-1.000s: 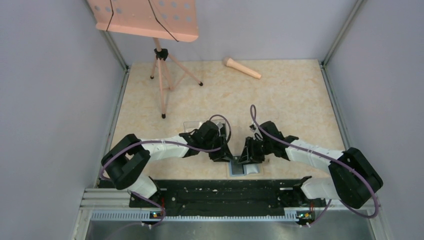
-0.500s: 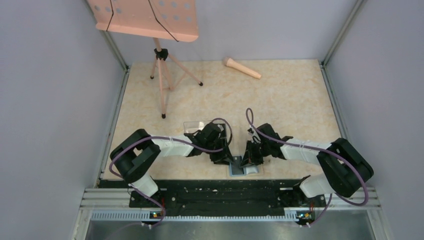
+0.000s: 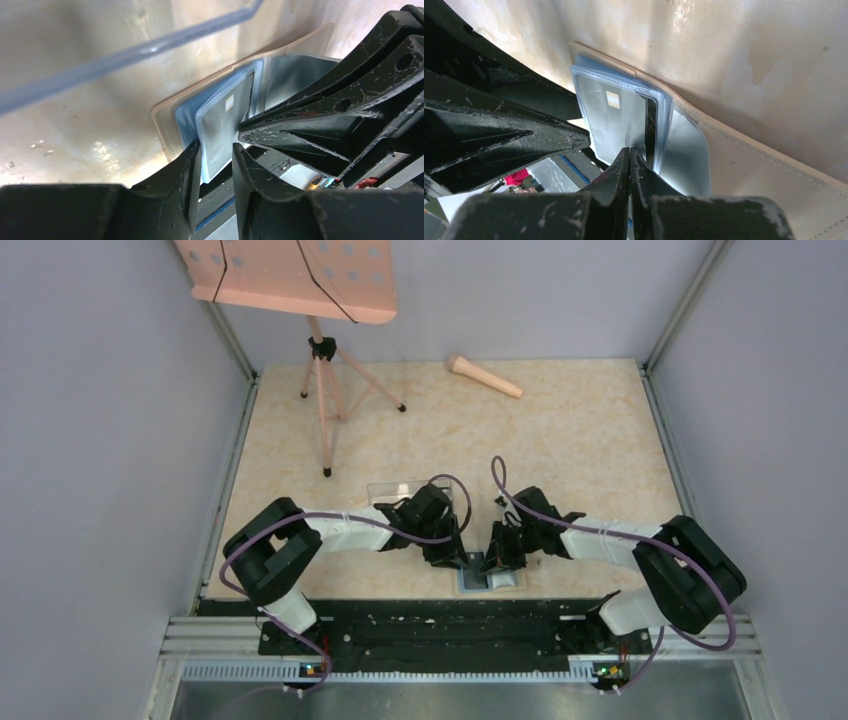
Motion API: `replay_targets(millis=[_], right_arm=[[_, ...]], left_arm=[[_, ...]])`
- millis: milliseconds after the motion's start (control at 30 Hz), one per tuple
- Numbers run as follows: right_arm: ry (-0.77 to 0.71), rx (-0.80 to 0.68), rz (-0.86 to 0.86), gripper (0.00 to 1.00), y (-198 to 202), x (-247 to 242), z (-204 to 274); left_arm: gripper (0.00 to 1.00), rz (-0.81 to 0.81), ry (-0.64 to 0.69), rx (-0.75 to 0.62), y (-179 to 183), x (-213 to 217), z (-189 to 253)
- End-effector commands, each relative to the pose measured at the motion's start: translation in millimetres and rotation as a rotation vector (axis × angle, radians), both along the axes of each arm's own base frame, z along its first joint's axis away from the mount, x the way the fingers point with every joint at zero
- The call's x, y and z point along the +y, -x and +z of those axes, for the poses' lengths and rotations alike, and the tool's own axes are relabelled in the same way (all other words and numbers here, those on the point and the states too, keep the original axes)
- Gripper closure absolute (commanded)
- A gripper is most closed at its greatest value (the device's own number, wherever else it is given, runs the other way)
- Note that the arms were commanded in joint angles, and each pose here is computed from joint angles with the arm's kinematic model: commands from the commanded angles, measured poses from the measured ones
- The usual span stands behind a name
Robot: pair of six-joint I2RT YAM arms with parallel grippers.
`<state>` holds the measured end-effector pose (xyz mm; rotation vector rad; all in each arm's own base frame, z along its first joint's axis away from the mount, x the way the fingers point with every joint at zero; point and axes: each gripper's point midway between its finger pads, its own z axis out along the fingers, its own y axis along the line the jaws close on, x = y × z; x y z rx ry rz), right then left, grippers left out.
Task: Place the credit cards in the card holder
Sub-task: Insert the credit card into the card holder.
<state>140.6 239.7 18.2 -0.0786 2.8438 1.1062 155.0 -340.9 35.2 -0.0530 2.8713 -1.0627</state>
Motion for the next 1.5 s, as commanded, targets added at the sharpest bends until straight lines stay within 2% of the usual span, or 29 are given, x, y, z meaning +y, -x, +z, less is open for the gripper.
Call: replay_targets(millis=[0, 200, 533, 1167, 1467], right_arm=[[0.03, -0.057, -0.001, 1.0, -7.5, -1.6, 6.1], [0.047, -0.124, -0.015, 0.94, -16.2, -5.4, 25.5], [0.102, -0.156, -0.039, 0.94, -18.9, -16.4, 34.3], [0.14, -0.188, -0.047, 0.93, -24.5, -22.3, 44.5], [0.15, -0.193, -0.047, 0.93, -25.6, -23.8, 44.4]], left_arm=[[0.66, -0.024, 0.049, -0.096, -11.3, -16.1, 33.1], [0.66, -0.033, 0.03, -0.092, -10.4, -18.3, 30.6], [0.64, -0.056, -0.039, -0.12, -13.9, -19.7, 34.0], [0.57, -0.175, -0.338, -0.153, -9.1, -14.9, 16.9], [0.56, -0.219, -0.283, -0.204, -6.3, -33.4, 31.3]])
